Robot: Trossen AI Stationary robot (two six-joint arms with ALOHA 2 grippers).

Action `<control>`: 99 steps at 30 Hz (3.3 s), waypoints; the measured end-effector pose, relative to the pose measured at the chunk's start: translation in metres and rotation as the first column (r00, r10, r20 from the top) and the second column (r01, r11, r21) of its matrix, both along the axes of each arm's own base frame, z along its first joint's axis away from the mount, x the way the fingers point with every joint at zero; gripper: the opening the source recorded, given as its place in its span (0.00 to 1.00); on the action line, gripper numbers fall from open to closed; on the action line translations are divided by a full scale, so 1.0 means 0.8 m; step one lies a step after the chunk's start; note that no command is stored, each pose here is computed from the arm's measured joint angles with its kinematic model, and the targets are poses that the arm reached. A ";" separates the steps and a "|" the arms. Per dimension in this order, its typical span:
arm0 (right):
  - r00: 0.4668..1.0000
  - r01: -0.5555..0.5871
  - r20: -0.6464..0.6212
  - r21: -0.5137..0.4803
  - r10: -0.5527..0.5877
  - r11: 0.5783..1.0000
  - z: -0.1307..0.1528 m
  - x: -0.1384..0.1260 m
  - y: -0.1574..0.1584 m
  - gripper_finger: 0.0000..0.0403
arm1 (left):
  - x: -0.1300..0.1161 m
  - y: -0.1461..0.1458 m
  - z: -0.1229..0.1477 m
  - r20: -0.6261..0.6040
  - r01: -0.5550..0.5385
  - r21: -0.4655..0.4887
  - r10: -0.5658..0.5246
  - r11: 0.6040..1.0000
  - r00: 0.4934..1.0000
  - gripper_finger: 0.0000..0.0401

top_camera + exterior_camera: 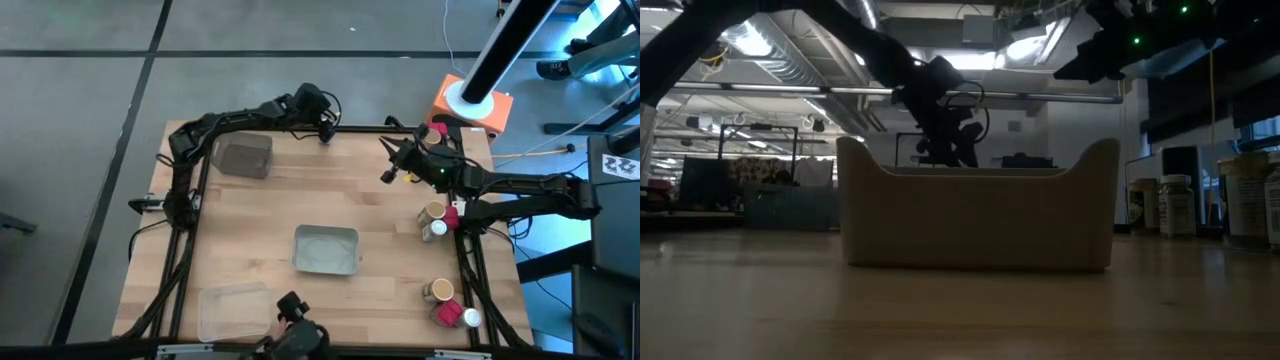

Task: Sort spices by type
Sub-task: Put the top left white seasoning bottle into the black bin

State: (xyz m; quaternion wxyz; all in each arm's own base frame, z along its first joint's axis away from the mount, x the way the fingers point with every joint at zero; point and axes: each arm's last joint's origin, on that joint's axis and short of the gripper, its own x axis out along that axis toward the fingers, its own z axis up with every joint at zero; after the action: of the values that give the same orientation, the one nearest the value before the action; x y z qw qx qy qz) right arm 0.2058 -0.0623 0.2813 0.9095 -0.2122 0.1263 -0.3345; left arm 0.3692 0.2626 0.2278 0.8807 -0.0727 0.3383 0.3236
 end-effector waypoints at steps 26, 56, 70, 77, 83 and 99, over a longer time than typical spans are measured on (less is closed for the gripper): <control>1.000 -0.018 0.004 -0.004 0.018 1.000 0.001 0.000 0.000 0.07 | 0.006 0.003 -0.026 -0.035 0.013 -0.031 -0.015 0.999 0.999 0.63; 1.000 -0.018 0.004 -0.008 0.018 1.000 0.001 0.001 0.001 0.07 | 0.017 0.012 -0.052 -0.022 -0.006 -0.004 0.006 1.000 1.000 0.47; 1.000 -0.021 -0.013 -0.027 0.020 0.999 0.001 0.001 0.001 0.07 | 0.009 -0.042 0.024 -0.064 0.099 0.050 -0.096 0.994 0.993 0.48; 1.000 -0.021 -0.014 -0.027 0.021 0.999 0.001 0.001 0.001 0.07 | -0.025 -0.089 0.099 -0.101 0.112 0.109 -0.101 0.988 0.990 0.48; 1.000 -0.020 -0.013 -0.027 0.020 0.999 0.001 0.000 0.000 0.07 | -0.069 -0.118 0.150 -0.105 0.083 0.120 -0.071 0.989 0.992 0.48; 1.000 -0.020 -0.014 -0.026 0.020 0.999 0.001 0.000 0.000 0.07 | -0.166 -0.153 0.200 -0.217 -0.086 0.118 0.110 0.989 0.970 0.48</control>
State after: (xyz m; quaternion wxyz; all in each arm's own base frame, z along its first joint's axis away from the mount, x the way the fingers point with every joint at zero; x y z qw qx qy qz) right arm 0.2062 -0.0619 0.2819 0.9090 -0.2278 0.1259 -0.3255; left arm 0.2366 0.1406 0.3881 0.8227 -0.0048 0.4130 0.3907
